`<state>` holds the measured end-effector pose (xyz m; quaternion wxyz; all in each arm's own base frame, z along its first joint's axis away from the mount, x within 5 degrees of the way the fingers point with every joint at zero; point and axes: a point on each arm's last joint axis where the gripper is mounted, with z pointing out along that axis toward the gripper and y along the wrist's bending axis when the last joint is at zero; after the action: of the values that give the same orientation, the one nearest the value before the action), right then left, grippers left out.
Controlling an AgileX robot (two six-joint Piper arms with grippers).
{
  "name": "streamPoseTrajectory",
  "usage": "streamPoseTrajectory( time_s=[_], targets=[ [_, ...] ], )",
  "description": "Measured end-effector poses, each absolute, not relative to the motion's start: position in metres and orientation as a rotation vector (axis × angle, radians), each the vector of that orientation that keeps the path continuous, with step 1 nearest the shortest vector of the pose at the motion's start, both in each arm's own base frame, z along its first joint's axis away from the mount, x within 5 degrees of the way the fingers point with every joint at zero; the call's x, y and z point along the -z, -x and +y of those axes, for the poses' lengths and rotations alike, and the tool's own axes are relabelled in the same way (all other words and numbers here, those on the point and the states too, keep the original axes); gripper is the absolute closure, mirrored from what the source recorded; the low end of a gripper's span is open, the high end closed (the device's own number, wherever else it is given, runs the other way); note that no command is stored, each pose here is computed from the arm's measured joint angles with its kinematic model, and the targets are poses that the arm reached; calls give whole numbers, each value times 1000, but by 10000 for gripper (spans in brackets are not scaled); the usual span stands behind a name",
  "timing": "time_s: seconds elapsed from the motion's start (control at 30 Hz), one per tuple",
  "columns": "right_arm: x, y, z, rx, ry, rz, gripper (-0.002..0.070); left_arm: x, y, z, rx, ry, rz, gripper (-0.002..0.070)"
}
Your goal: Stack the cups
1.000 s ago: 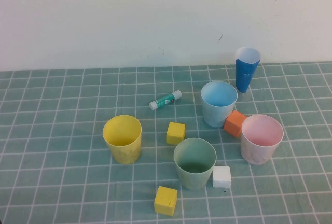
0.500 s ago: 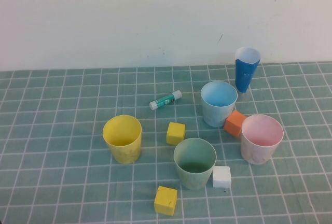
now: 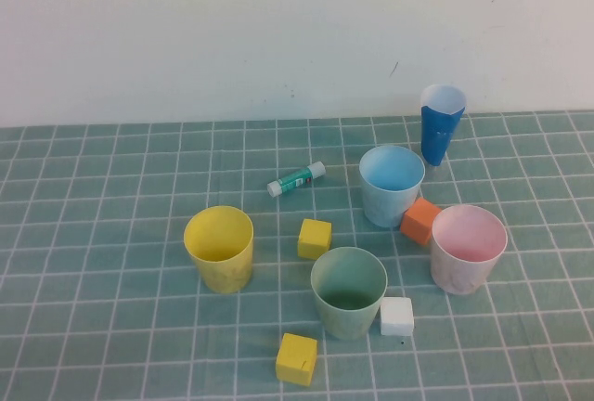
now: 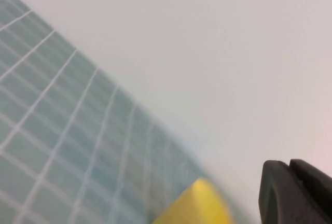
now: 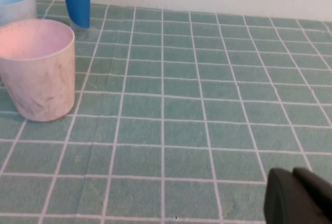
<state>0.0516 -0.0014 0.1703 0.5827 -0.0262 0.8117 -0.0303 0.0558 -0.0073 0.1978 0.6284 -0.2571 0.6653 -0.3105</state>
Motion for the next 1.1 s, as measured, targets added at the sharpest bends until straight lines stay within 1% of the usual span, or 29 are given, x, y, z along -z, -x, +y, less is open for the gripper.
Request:
streamPoseTrajectory(
  time_s=[0.07,0.17,0.5,0.63,0.7,0.77,0.87,0.93,0.97,1.03,1.1],
  targets=[
    [-170,-52,-1,71,61,1895,678,-203,-56,-4,802,686,1425,677],
    [-170,-52,-1,71,61,1895,678,-206,-56,-2,849,742,1366,677],
    [-170,-52,-1,71,61,1895,677,-206,-56,-2,883,773,1355,677],
    [-170,-52,-1,71,61,1895,678,-206,-56,-3,859,749,1371,677],
    [-170,-52,-1,71,61,1895,677,-206,-56,-4,821,698,1412,677],
    [-170,-52,-1,71,61,1895,678,-213,-54,-8,761,600,1467,677],
    [-170,-52,-1,71,61,1895,677,-241,-54,-10,586,396,1522,677],
    [-170,-52,-1,71,61,1895,677,-255,-57,-9,472,297,1544,676],
    [-170,-52,-1,71,61,1895,677,-263,-60,-8,388,238,1559,671],
    [-170,-52,-1,71,61,1895,677,-271,-67,-5,265,167,1575,630],
    [-170,-52,-1,71,61,1895,676,-272,-74,-3,206,149,1583,549]
  ],
)
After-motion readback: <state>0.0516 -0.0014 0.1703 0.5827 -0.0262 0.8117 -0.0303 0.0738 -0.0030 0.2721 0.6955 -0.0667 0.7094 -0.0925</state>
